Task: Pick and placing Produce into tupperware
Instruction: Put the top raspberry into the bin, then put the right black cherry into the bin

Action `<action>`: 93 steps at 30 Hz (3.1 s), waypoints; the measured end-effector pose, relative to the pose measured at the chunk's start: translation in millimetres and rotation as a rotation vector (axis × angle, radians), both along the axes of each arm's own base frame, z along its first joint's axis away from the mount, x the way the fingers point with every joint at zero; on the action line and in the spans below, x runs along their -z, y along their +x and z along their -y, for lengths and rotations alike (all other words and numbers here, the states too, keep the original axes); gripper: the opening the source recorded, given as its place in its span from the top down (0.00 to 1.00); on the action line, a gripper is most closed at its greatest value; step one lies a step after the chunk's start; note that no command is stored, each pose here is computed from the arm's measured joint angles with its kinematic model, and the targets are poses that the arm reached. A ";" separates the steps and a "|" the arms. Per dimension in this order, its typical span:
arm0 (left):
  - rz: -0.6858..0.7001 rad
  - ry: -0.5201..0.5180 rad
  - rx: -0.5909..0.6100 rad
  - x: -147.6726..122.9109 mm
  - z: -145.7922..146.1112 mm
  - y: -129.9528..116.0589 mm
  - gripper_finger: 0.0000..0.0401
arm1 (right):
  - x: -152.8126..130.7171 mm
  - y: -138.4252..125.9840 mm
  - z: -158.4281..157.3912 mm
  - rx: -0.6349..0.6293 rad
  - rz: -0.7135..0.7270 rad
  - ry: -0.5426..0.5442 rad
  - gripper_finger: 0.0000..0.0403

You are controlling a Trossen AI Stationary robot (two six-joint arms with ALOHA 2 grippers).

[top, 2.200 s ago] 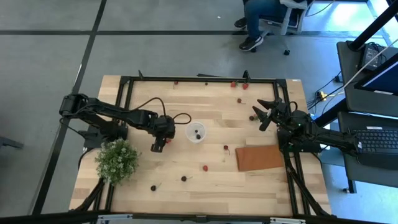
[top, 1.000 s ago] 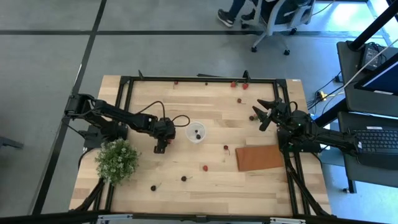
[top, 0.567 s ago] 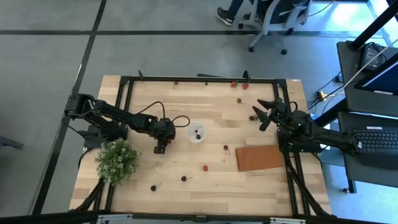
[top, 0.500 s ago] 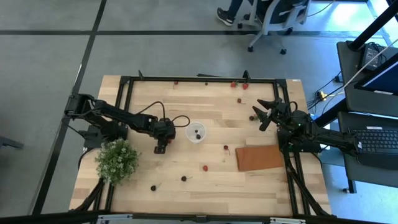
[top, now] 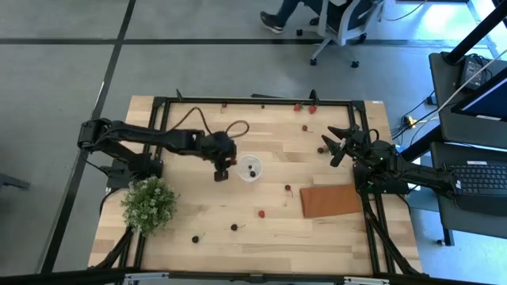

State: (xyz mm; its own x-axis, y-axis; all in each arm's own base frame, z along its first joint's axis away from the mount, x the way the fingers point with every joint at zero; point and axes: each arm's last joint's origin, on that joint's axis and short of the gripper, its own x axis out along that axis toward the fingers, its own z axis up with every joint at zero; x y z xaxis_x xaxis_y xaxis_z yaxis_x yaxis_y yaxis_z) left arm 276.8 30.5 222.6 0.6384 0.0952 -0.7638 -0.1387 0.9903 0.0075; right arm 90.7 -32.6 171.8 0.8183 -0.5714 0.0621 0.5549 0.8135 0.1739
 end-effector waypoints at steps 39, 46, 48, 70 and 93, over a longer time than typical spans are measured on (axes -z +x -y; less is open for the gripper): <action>-0.235 -0.032 0.099 53.4 5.9 73.4 0.75 | 0.1 0.1 0.0 0.000 -0.003 -0.002 0.40; -0.234 -0.031 0.100 53.4 5.9 73.4 0.75 | 0.1 0.1 0.0 0.000 -0.003 -0.002 0.40; -0.234 -0.031 0.100 53.4 5.9 73.5 0.75 | 0.1 0.1 0.0 0.000 -0.003 -0.002 0.40; -0.229 -0.045 0.080 49.9 6.9 74.6 0.55 | 0.1 0.1 0.0 0.000 -0.003 -0.001 0.40; 0.117 0.015 -0.027 -105.0 -3.9 60.4 0.54 | 0.1 0.1 0.0 -0.001 -0.001 0.002 0.40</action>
State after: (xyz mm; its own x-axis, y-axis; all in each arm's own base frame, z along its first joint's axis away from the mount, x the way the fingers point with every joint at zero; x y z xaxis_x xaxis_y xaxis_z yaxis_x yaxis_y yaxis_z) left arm 337.2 34.4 327.6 0.7200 0.1243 -0.6828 -0.1665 0.9860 0.0040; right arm 90.8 -32.6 171.6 0.8187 -0.5710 0.0604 0.5545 0.8135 0.1752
